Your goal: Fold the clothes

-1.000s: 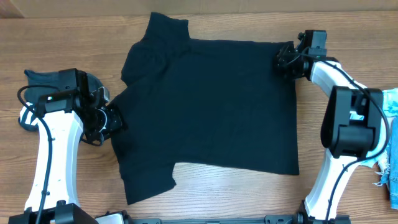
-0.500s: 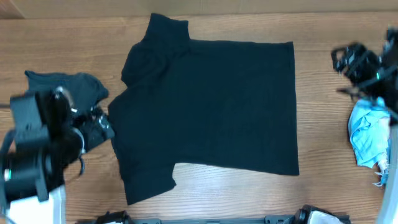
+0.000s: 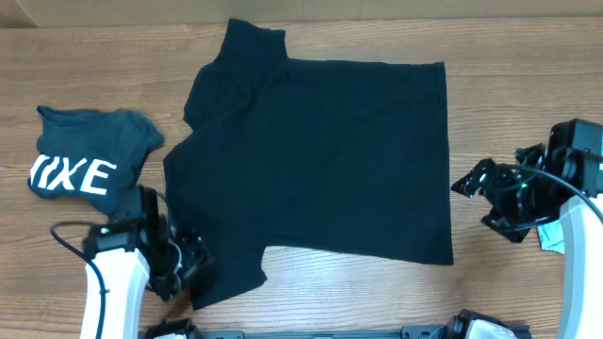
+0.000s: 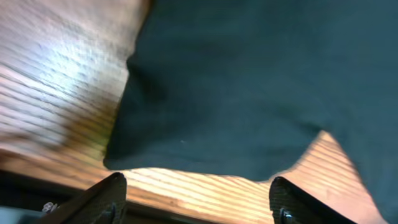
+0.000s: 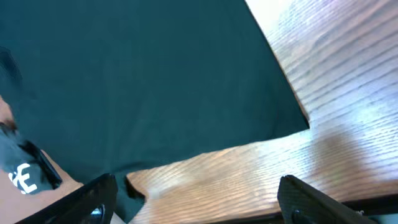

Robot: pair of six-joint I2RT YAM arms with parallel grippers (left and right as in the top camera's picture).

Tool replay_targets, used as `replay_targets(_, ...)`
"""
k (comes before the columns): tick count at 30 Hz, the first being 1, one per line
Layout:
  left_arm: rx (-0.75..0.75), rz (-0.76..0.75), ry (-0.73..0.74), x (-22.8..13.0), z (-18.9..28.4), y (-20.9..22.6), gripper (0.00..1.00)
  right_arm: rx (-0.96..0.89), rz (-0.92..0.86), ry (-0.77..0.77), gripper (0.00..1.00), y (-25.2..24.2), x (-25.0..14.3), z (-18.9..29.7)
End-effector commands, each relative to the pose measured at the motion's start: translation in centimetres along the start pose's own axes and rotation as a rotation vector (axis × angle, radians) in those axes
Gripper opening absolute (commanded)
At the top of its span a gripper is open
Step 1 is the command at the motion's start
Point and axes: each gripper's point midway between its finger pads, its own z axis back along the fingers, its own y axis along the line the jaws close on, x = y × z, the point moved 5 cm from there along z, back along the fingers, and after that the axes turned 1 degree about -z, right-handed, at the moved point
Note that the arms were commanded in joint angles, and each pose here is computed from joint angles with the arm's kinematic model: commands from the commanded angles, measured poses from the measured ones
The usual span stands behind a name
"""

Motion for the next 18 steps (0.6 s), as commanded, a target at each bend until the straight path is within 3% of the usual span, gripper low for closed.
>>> replay_targets(1,0.052,0.138,0.022,-1.2,-3.1,1.9,0.75,0.004,0.009,0.020,0.87,-0.4,-0.4,-1.0)
replay_targets(13,0.196,0.192,0.056,-2.4,-3.9,4.3,0.80,0.010,0.040,0.003,0.87,-0.3,0.0,-1.1)
replay_targets(18,0.246,0.220,0.088,-2.4,-4.4,4.7,0.60,0.013,0.072,-0.003,0.88,-0.2,0.1,-1.1)
